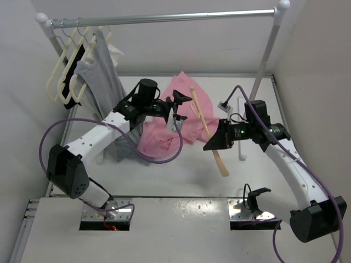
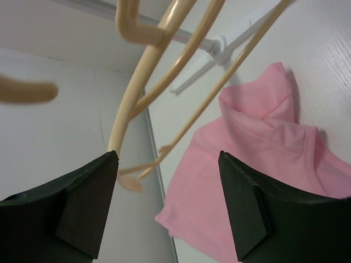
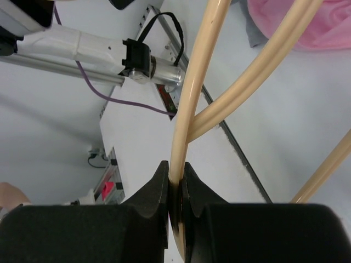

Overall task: Place the t-shirt on the hanger
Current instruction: Grab a hanger with the right arm

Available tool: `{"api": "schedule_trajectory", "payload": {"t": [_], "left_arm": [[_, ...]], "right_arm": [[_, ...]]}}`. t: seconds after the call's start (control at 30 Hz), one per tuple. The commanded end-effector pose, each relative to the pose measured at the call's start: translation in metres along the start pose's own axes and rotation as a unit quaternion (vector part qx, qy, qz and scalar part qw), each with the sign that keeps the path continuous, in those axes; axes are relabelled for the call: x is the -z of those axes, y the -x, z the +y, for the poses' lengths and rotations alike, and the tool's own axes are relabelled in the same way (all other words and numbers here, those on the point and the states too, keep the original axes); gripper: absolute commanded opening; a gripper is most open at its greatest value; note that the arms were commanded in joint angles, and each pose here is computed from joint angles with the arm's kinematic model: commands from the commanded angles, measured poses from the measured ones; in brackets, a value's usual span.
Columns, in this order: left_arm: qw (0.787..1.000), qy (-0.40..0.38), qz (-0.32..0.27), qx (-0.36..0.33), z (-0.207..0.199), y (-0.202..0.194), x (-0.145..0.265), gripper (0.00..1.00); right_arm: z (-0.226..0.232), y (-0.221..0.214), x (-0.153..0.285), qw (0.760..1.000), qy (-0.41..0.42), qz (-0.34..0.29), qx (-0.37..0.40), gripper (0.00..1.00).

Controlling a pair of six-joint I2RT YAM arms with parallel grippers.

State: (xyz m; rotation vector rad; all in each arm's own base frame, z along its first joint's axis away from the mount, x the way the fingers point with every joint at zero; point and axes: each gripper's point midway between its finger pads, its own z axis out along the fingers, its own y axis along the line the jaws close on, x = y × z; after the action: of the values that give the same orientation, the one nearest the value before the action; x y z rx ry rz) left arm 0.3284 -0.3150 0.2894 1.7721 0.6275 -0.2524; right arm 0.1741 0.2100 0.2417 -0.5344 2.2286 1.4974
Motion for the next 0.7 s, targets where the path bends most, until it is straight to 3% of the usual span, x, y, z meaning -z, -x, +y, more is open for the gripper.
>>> {"api": "schedule_trajectory", "payload": {"t": [0.0, 0.23, 0.4, 0.5, 0.67], "left_arm": [[0.998, 0.031, -0.034, -0.052, 0.026, 0.019, -0.017, 0.81], [0.996, 0.074, -0.056, -0.015, 0.055, 0.022, -0.036, 0.83], [0.997, -0.006, -0.070, -0.015, 0.019, 0.015, -0.054, 0.82], [0.996, -0.051, -0.071, -0.005, -0.004, 0.011, -0.061, 0.72], [0.991, -0.117, -0.060, -0.007, -0.038, 0.006, -0.059, 0.39]], "right_arm": [[0.010, 0.000, 0.001, 0.999, 0.030, 0.013, 0.030, 0.00], [0.012, -0.009, 0.002, 0.999, 0.036, 0.031, 0.014, 0.00], [0.014, -0.008, 0.003, 0.999, 0.037, 0.026, 0.023, 0.00], [0.019, -0.005, 0.006, 0.998, 0.038, 0.025, 0.035, 0.00], [0.016, -0.001, 0.006, 0.998, 0.026, 0.028, 0.049, 0.00]]}}
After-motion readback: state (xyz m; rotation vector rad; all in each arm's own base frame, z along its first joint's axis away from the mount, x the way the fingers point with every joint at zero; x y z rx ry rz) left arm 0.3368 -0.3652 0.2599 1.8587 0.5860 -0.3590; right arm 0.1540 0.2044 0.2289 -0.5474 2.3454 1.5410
